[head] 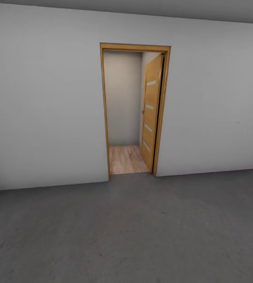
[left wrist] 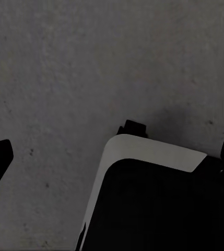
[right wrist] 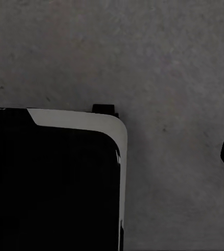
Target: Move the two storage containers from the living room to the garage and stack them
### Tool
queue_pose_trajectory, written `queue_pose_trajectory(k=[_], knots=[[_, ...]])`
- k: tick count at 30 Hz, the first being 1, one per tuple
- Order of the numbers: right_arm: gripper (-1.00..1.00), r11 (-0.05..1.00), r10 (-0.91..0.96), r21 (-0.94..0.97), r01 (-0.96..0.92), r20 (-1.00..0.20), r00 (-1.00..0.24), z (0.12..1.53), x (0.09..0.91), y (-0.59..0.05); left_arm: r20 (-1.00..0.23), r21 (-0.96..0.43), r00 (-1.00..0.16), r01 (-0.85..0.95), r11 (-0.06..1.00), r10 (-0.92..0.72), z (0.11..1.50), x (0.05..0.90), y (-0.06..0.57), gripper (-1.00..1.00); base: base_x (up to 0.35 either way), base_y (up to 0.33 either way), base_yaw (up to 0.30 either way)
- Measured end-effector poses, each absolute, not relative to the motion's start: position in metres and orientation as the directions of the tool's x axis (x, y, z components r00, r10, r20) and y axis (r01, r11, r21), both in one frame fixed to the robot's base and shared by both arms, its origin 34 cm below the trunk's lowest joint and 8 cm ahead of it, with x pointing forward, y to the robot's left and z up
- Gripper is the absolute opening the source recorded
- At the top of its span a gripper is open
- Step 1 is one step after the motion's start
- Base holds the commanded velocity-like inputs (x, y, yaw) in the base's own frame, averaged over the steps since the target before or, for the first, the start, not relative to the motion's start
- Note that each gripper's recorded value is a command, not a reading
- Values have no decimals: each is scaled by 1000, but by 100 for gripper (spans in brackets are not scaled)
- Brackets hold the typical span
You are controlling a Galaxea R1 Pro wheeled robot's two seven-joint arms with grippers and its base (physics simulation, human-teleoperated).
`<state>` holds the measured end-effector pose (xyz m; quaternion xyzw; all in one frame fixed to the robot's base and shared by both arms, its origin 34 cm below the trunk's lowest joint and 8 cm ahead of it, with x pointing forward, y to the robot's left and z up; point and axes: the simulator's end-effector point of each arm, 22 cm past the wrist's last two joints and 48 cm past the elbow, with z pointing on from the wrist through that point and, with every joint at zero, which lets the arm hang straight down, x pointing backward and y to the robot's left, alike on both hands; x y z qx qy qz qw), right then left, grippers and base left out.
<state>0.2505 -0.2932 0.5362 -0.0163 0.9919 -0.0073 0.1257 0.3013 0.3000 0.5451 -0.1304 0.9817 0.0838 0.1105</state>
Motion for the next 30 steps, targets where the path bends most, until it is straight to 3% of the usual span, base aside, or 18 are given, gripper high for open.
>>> queue_pose_trajectory(k=[14, 30], knots=[[100, 999, -33, -20, -29, -249, -968, 536, 250, -293, -239, 135, -941, -276, 952, -239, 545, 301, 300, 100, 322, -10, 0], [100, 999, -33, -20, -29, -248, -968, 536, 250, -293, -239, 136, -941, -276, 951, -239, 545, 301, 301, 100, 315, -141, 0]])
